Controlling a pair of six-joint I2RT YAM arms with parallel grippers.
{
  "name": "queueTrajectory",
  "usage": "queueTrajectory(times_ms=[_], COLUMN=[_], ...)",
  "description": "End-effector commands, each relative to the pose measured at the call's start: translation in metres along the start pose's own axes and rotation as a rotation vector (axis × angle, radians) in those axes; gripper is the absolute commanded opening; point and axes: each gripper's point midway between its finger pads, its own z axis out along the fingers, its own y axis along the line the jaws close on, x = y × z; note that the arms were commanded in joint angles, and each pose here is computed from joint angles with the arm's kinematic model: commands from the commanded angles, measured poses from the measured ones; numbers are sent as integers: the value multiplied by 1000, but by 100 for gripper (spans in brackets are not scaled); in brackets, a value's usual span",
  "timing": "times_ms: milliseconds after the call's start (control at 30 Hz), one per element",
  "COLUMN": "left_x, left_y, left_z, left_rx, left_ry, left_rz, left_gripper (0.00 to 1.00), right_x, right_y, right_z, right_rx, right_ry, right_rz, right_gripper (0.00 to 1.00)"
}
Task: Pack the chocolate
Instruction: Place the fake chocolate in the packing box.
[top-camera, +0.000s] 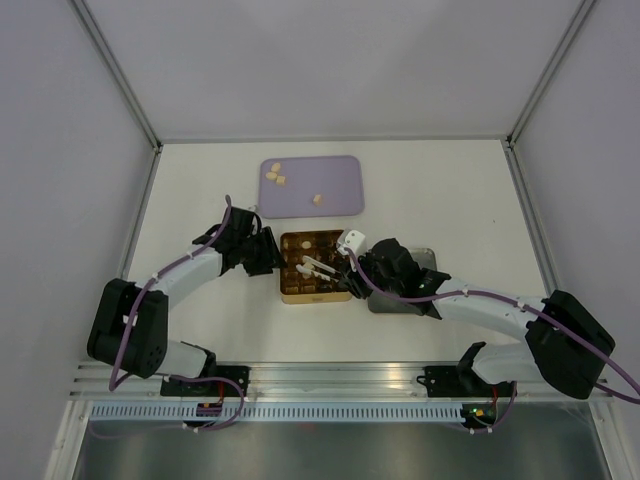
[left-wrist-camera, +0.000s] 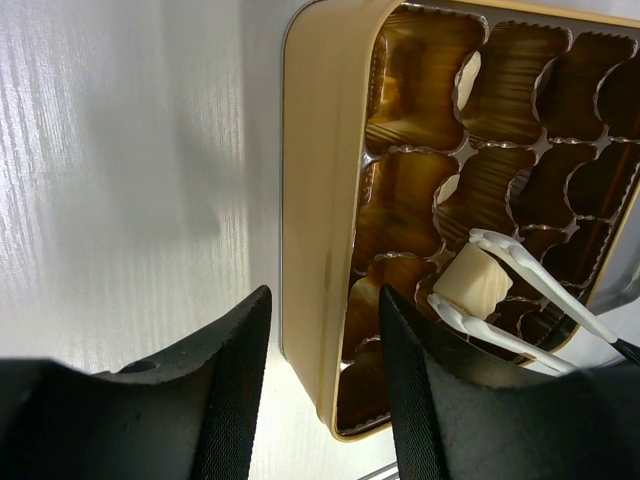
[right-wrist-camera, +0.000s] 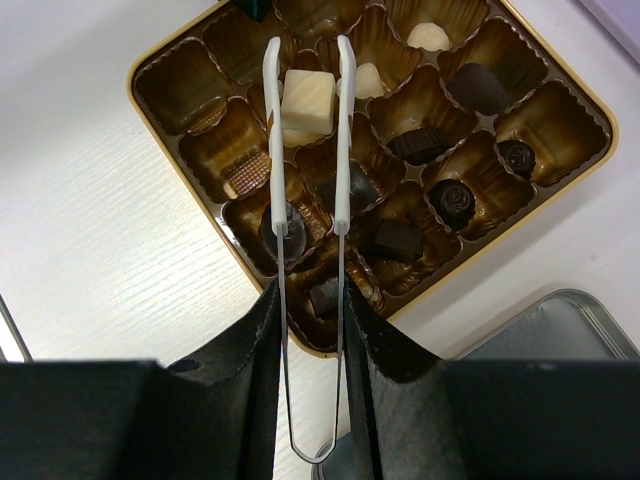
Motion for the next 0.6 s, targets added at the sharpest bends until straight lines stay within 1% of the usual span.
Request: queueTrajectory(times_ms=[0,133,233,433,567], left_x=[-13,-11,-9,-4,-5], left_y=[-18,-16,-15,-11,-11], left_z=[0,2,5,10,10], left_rx=[68,62,54,44,44], left_ry=[-29,-21,-11,8,2], left_rz=[36,40,38,35,36], left_gripper=[52,51,48,43,42], right_x=[-8,-11,-12,-7,-5], right_y=[0,-3,-4,5,10], right_z=[1,2,2,-5,-7], right_rx=[-4,12,15,-32,-56], right_ry=[-41,-47,-35,-8,2], right_rz=[7,-3,-4,-7,-9], right_gripper=[5,6,6,7,7])
